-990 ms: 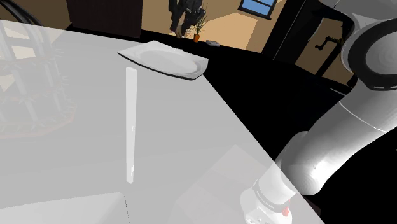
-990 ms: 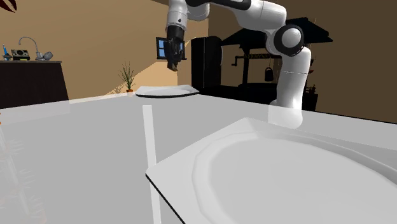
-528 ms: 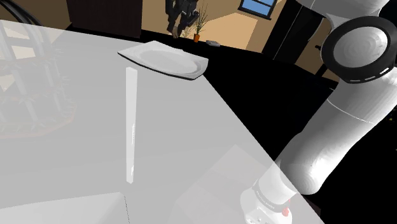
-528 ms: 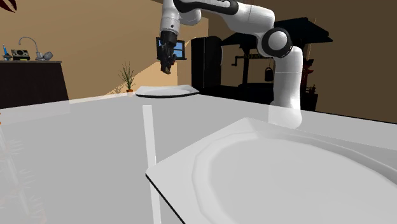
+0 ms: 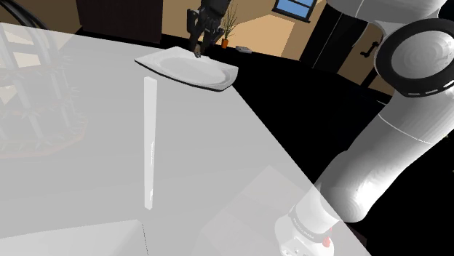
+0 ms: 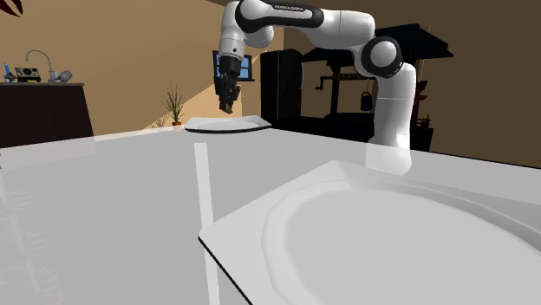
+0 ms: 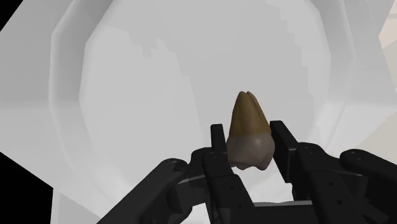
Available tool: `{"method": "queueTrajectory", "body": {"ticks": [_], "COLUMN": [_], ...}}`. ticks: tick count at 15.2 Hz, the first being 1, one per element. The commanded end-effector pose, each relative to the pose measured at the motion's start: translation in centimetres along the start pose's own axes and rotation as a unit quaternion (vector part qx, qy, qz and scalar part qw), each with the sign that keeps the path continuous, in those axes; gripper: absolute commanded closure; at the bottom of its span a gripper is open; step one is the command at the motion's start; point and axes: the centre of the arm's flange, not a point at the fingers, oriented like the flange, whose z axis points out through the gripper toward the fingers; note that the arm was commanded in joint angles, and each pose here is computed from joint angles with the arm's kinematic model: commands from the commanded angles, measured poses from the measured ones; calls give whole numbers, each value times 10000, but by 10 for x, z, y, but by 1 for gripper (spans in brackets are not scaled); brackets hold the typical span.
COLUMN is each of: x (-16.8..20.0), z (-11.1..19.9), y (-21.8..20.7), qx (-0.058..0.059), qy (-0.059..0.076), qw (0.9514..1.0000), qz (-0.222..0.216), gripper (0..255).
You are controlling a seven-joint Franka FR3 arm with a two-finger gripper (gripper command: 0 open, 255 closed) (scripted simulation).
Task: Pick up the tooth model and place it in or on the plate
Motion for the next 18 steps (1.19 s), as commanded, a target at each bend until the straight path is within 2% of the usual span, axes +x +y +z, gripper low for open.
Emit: {"method": "queueTrajectory", "body": {"ticks": [1, 4, 12, 13, 18], "x": [-1, -1, -1, -1, -1], "z": [10, 26, 26, 26, 26], "y": [3, 7, 7, 7, 7], "qx": [0, 0, 0, 0, 0], "qy": [3, 3, 2, 2, 2], "qw": [10000, 10000, 10000, 10000, 10000], "qz": [0, 0, 0, 0, 0], "gripper": [255, 255, 255, 0, 0]}}
